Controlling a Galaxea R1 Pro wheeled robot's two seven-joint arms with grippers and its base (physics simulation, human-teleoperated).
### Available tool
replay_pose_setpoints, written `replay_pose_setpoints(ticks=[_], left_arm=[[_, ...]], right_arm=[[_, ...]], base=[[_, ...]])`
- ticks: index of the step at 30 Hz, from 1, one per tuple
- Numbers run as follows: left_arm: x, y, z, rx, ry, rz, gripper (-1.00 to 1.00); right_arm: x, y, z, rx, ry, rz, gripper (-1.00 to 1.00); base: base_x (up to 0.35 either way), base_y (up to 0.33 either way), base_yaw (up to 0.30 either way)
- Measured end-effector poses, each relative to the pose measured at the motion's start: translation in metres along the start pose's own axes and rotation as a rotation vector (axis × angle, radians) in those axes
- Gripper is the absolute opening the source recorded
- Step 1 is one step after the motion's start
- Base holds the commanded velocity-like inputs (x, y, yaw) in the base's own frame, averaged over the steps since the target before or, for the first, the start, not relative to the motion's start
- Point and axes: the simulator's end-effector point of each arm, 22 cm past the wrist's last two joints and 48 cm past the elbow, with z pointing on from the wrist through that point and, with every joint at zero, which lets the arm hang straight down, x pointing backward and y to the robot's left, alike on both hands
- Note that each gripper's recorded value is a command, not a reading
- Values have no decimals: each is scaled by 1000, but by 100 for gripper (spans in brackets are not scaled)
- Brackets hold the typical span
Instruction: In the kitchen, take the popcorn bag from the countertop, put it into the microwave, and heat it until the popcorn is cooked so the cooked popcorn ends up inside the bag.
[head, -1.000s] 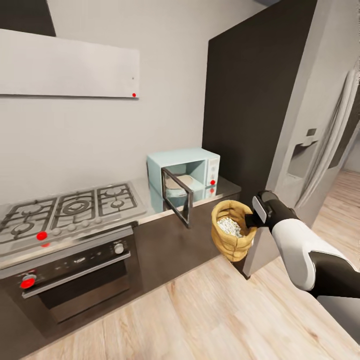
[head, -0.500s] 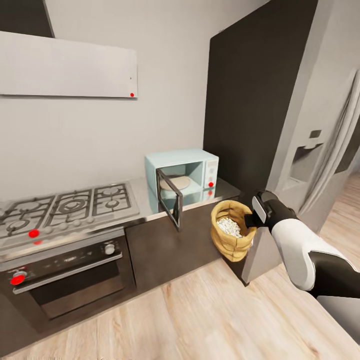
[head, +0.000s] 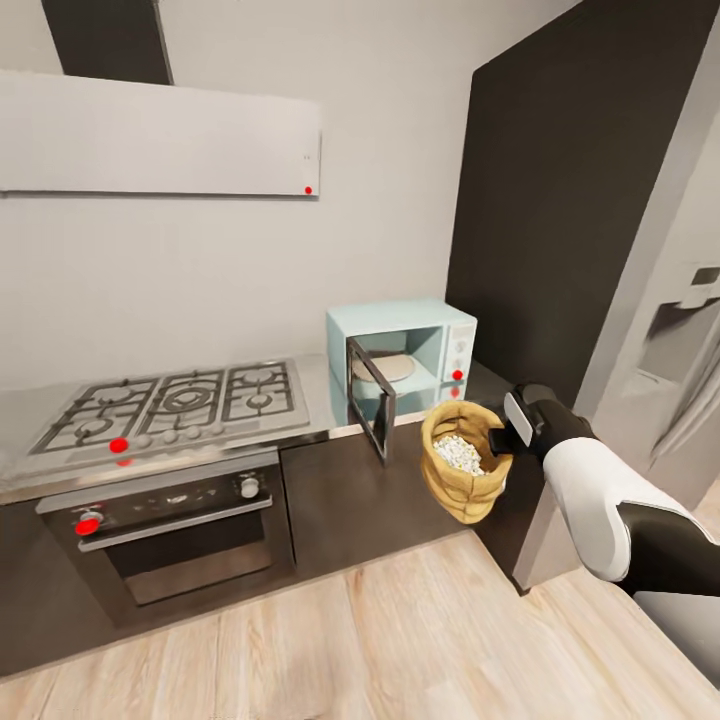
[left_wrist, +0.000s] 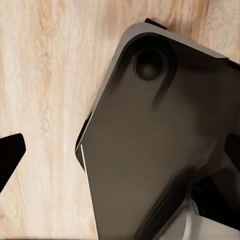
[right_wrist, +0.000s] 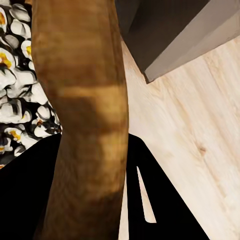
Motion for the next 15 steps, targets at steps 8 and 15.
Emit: replay_pose_setpoints(ticks=[8, 15], left_arm=[[0, 1, 0, -1, 0, 0, 100], [-1, 1, 0, -1, -1, 0, 100]], right_arm=[[0, -2, 0, 3, 0, 1, -100], [0, -1, 0, 1, 0, 1, -100]], base=[[0, 0, 114], [0, 0, 1]])
